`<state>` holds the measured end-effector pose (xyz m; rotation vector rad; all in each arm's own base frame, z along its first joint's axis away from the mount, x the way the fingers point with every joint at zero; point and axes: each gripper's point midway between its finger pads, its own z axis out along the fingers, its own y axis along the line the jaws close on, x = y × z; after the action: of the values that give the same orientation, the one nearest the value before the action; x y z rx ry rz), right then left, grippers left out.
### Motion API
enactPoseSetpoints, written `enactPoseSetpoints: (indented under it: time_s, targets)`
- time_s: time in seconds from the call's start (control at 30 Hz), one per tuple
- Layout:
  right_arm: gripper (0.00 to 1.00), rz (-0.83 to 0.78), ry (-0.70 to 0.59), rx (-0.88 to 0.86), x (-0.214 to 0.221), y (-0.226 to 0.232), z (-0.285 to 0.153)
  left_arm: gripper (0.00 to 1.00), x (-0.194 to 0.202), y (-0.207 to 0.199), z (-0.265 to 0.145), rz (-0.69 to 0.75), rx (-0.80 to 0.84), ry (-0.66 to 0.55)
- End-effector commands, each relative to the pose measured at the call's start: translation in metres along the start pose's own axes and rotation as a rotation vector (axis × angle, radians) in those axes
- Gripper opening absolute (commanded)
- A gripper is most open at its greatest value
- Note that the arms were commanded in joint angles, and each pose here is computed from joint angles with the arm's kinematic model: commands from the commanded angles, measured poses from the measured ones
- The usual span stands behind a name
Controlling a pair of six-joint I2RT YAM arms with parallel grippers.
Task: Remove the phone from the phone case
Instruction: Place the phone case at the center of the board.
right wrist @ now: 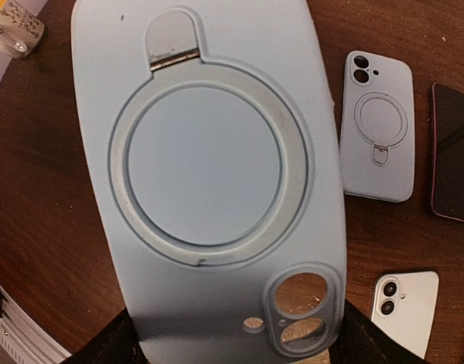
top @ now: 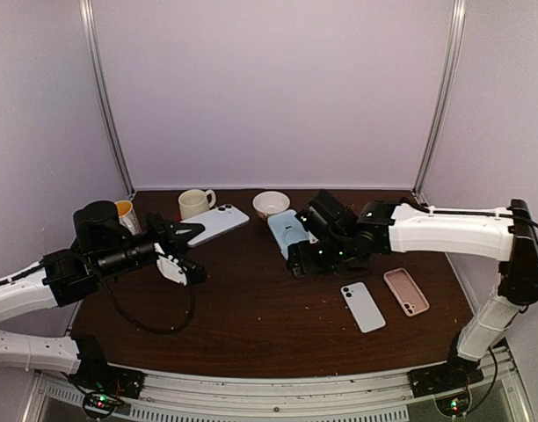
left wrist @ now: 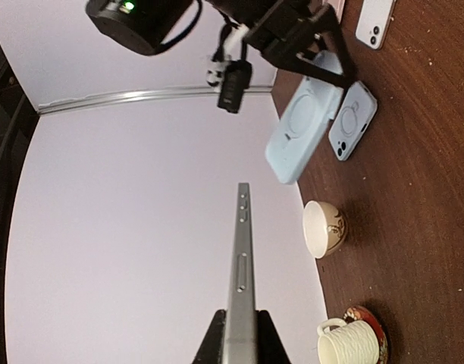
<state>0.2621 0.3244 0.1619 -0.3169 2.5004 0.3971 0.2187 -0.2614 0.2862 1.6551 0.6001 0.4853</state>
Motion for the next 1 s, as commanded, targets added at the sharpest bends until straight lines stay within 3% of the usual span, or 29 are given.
enactPoseSetpoints:
  time_s: [0.0, 0.3, 0.57, 0.67, 0.8, 0.97]
  targets:
    - [0.66, 0.042, 0.077, 0.040, -0.006, 0.011, 0.033, 0.00, 0.014, 0.042, -0.008, -0.037, -0.170, 0.073]
    - [0.72, 0.151, 0.181, 0.043, -0.008, 0.011, 0.097, 0.00, 0.018, 0.040, -0.007, -0.046, -0.156, 0.086]
    - [0.91, 0.201, 0.199, 0.006, -0.014, 0.005, 0.125, 0.00, 0.017, 0.033, -0.001, -0.048, -0.136, 0.081]
    - [0.99, 0.191, 0.187, -0.018, -0.021, 0.008, 0.118, 0.00, 0.012, 0.022, 0.004, -0.035, -0.102, 0.049]
    - [1.00, 0.097, 0.165, -0.123, -0.031, 0.023, 0.088, 0.00, -0.005, 0.005, 0.012, -0.005, -0.037, -0.046]
    - [1.00, -0.214, 0.145, -0.220, -0.013, 0.017, 0.022, 0.00, -0.038, -0.010, 0.004, 0.054, 0.028, -0.240]
